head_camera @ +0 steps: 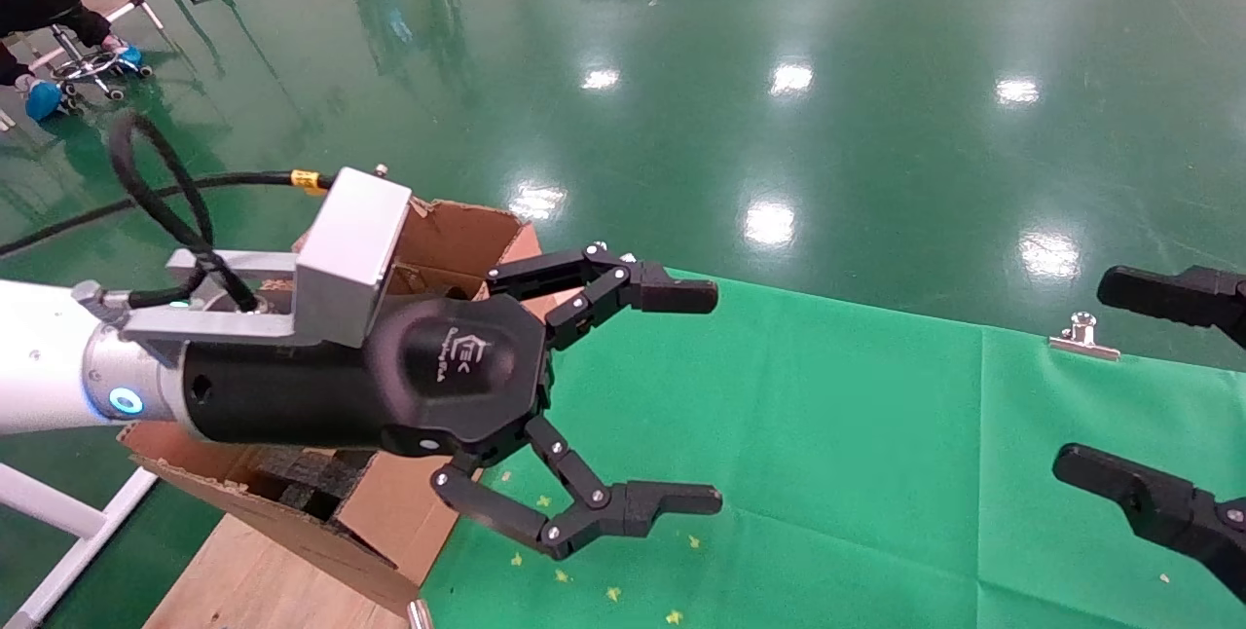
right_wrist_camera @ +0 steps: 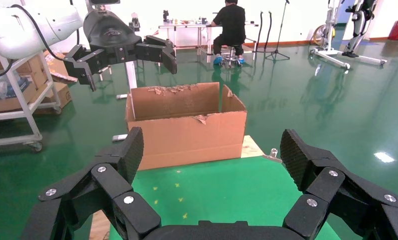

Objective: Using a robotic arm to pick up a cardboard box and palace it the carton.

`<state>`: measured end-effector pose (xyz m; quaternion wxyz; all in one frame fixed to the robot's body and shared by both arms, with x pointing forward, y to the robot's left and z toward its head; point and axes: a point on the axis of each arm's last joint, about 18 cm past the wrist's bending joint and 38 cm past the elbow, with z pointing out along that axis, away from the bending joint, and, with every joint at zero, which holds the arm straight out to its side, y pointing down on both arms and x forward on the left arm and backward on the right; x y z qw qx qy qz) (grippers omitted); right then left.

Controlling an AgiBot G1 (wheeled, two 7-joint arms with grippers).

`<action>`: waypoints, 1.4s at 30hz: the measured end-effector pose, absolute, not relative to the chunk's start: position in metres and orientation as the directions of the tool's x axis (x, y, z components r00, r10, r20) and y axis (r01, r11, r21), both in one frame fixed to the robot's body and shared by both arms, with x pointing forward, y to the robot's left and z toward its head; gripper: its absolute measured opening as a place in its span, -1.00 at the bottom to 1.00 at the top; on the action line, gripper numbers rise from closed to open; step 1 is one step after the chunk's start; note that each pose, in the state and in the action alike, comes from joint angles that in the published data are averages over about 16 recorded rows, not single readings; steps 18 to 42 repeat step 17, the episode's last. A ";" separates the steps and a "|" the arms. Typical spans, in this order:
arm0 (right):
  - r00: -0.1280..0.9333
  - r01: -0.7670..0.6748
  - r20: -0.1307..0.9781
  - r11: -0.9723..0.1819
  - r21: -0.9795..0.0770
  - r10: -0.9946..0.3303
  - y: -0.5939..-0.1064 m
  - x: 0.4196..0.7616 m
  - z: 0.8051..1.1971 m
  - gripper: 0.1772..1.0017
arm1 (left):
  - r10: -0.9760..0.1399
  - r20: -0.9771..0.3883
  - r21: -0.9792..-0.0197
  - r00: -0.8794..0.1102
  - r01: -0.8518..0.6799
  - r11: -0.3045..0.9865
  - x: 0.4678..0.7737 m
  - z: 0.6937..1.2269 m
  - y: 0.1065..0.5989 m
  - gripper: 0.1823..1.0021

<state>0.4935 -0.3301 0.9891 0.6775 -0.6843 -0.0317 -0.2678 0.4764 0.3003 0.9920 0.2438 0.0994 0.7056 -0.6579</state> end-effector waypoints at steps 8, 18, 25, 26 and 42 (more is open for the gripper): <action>0.855 0.406 0.409 -0.080 -0.910 -0.319 -0.330 0.493 0.989 1.00 | -0.180 -0.475 -0.880 -0.861 0.461 0.115 0.476 0.992 0.300 1.00; 0.855 0.406 0.409 -0.080 -0.910 -0.319 -0.330 0.493 0.989 1.00 | -0.180 -0.475 -0.880 -0.861 0.461 0.115 0.476 0.992 0.300 1.00; 0.855 0.406 0.409 -0.080 -0.910 -0.319 -0.330 0.493 0.989 1.00 | -0.180 -0.475 -0.880 -0.861 0.461 0.115 0.476 0.992 0.300 1.00; 0.855 0.406 0.409 -0.080 -0.910 -0.319 -0.330 0.493 0.989 1.00 | -0.180 -0.475 -0.880 -0.861 0.461 0.115 0.476 0.992 0.300 1.00; 0.855 0.406 0.409 -0.080 -0.910 -0.319 -0.330 0.493 0.989 1.00 | -0.180 -0.475 -0.880 -0.861 0.461 0.115 0.476 0.992 0.300 1.00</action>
